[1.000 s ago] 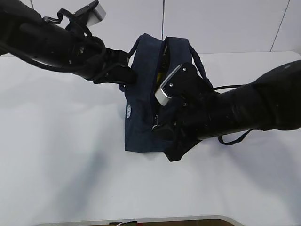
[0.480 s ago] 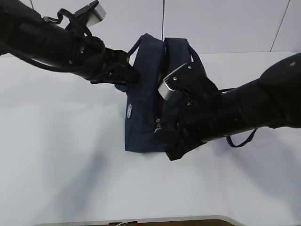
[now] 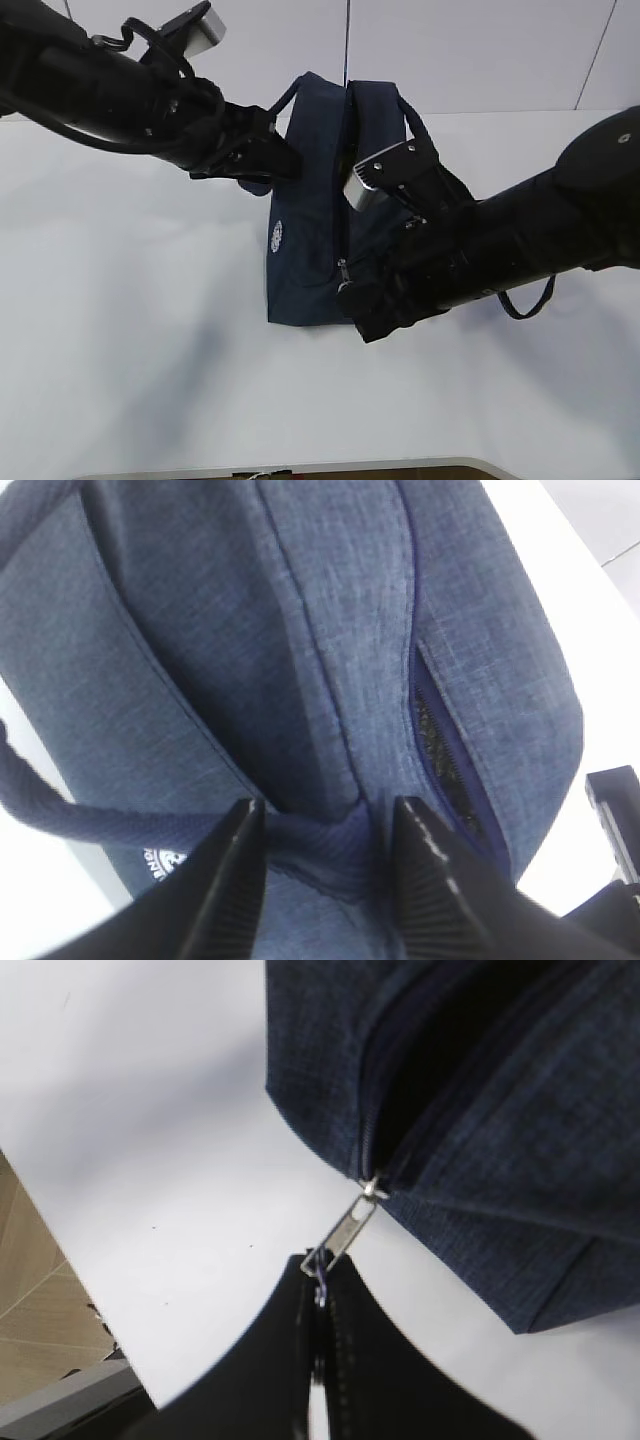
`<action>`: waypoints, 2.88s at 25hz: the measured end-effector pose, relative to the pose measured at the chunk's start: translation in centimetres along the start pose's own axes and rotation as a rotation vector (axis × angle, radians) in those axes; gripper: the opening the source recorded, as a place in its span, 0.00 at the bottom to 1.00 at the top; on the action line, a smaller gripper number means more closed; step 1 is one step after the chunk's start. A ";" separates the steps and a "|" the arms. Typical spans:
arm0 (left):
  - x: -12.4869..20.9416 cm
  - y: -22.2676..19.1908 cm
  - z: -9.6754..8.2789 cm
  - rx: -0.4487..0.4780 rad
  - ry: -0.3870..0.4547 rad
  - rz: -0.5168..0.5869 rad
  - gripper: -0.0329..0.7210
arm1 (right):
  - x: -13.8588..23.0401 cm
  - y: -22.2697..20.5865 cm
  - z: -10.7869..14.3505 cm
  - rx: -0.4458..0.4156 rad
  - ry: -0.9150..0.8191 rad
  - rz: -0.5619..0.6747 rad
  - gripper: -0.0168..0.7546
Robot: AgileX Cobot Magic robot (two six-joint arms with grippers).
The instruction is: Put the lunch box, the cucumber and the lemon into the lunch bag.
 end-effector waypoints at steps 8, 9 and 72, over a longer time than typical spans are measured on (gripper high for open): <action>0.1 0.7 -1.0 0.030 -0.031 0.013 0.62 | -0.3 0.6 0.4 -0.009 0.013 -0.007 0.03; 0.1 0.9 -1.1 0.034 -0.038 0.012 0.63 | -0.3 0.6 0.4 -0.010 0.013 -0.006 0.03; 5.2 -0.1 -1.5 0.161 -0.231 0.011 0.04 | -0.4 1.2 0.9 -0.044 0.026 0.059 0.03</action>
Point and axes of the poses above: a point on each arm's last joint axis where the gripper is mounted, y pointing back along that axis away from the gripper, z along the wrist's bending axis when the last joint is at zero, x = y × z, the point moved 10 cm from there along -y, pointing out along that axis toward the gripper, and after that the axes turned 4 degrees about y, right-handed, at the moved point
